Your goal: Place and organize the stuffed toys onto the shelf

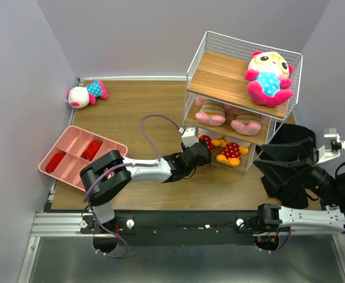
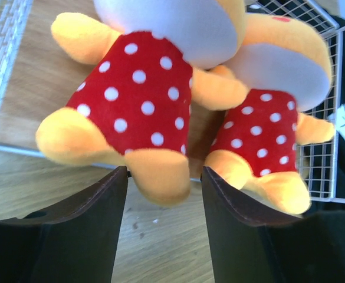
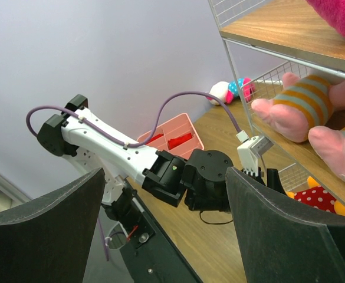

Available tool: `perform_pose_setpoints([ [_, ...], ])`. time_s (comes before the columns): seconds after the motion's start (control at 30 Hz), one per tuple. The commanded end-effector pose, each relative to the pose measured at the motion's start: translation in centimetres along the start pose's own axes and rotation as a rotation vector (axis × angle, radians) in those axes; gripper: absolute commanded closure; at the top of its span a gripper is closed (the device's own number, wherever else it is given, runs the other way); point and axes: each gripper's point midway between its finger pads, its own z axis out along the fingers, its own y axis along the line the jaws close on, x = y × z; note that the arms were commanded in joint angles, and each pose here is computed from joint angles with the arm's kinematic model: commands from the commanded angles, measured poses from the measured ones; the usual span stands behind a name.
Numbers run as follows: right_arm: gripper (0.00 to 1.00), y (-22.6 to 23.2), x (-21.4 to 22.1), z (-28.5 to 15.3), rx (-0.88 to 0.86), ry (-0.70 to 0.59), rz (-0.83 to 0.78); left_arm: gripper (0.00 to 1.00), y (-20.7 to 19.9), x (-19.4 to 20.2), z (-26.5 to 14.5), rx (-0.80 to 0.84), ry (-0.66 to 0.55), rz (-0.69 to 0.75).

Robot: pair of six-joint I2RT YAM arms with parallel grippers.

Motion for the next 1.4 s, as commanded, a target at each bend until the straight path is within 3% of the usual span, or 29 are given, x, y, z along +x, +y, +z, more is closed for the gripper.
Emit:
perform_pose_setpoints([
  [0.0,0.1,-0.5,0.4,-0.2,0.025,0.017,-0.001,0.34,0.5,-1.7,-1.9,-0.066,-0.084,0.028],
  [0.27,0.1,-0.5,0.2,0.3,0.048,0.023,-0.009,0.16,1.4,-0.4,-4.4,-0.067,-0.06,0.03],
  [0.33,0.1,-0.3,-0.1,0.4,0.041,0.024,-0.008,0.01,1.1,-0.8,-5.7,-0.052,-0.052,0.037],
  [0.57,0.1,0.4,-0.1,0.9,0.024,0.034,-0.007,0.01,5.1,-3.6,-11.3,-0.125,-0.084,0.047],
  [0.7,0.1,0.8,0.3,1.1,0.008,0.038,-0.001,0.01,7.3,-7.5,-14.7,-0.166,-0.163,0.036],
  [1.1,0.1,1.1,2.8,1.8,-0.008,0.103,-0.033,0.01,14.6,-16.3,-15.2,-0.405,-0.227,0.151],
  [1.23,0.1,0.9,3.8,1.9,-0.012,0.113,-0.048,0.02,17.7,-20.5,-14.6,-0.491,-0.263,0.038],
  [1.37,0.1,0.7,4.4,1.8,-0.02,0.114,-0.064,0.08,22.9,-26.0,-15.7,-0.589,-0.4,-0.271],
])
